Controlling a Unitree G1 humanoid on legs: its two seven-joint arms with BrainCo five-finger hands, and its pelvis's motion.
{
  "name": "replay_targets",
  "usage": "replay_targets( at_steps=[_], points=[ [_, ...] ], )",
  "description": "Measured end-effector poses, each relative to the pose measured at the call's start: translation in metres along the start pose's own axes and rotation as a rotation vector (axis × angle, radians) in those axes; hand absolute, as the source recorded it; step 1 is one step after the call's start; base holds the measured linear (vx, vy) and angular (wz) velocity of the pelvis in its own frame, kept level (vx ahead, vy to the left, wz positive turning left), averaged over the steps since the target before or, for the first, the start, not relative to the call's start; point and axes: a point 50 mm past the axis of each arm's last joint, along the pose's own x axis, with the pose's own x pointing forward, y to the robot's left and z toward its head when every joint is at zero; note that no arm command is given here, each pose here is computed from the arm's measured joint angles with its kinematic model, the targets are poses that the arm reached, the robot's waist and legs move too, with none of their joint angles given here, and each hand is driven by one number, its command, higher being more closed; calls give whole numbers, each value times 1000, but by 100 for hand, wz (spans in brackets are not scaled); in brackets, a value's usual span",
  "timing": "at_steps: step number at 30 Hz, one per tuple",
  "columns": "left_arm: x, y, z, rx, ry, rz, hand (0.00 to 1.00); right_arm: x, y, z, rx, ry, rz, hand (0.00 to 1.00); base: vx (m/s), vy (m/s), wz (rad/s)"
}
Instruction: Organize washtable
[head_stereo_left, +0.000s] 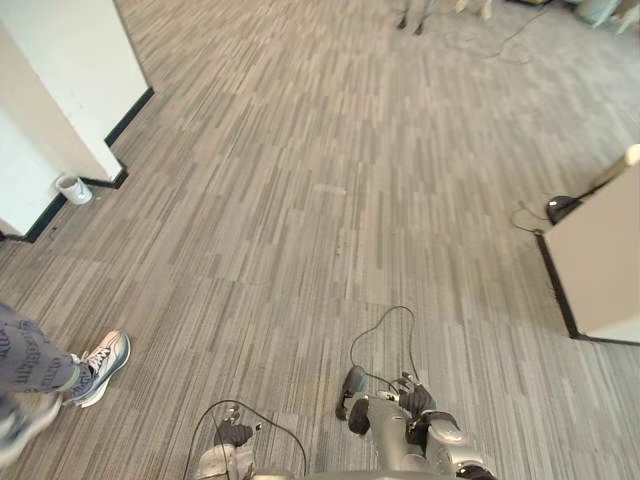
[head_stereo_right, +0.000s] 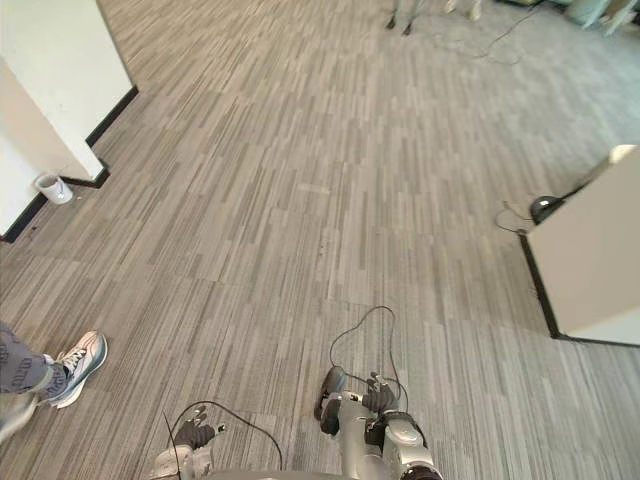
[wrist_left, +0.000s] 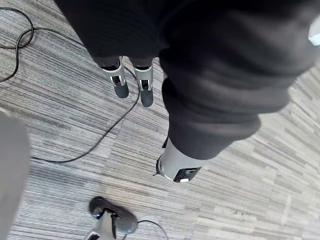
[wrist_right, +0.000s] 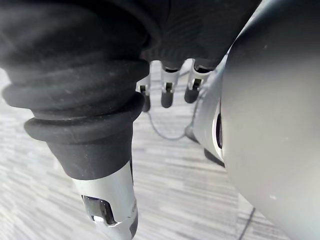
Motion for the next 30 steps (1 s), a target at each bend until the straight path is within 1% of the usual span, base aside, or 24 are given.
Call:
replay_targets(
  at_steps=[3, 4, 6, 8, 10, 13, 14, 16, 18, 20, 23, 30],
  points=[
    [-2, -14, -3, -64, 8, -18, 0, -1, -10, 3, -4, -14, -25, 0, 653, -41, -18],
    [-1, -14, 2, -66, -13, -22, 0, -1, -5, 2, 23, -10, -18, 0, 682, -4, -27],
    [1, -5, 13, -59, -62, -16, 0, -2, 4, -9, 41, 39, 0, 0, 645, -24, -23],
    [1, -1, 21, -70, -97, -11, 0, -2, 8, -13, 46, 57, 7, 0, 587, 36, -45],
    [2, -2, 30, -86, -136, -15, 0, -2, 8, -15, 49, 64, 1, 0, 572, 155, -62],
    [1, -7, 27, -97, -131, -20, 0, -4, 2, -23, 35, 96, -26, 0, 632, 338, -78],
    [2, 0, 31, -89, -145, -7, 0, -5, 10, -25, 38, 100, -7, 0, 658, 306, -58],
    [4, 2, 36, -85, -149, -1, 0, -6, 15, -28, 50, 103, 5, 0, 707, 350, -40],
    [4, 4, 33, -82, -130, 2, 0, -7, 16, -28, 54, 97, 8, 0, 564, 308, -23],
    [4, 4, 30, -50, -111, 2, 0, -6, 16, -27, 50, 93, 10, 0, 500, 243, -15],
    [3, 7, 16, -36, -54, 15, 0, -5, 18, -19, 34, 54, 32, 0, 556, 208, -19],
    [3, 1, 8, 41, -16, -10, 0, -1, 13, -6, -23, 18, 38, 0, 461, 79, 1]
  ],
)
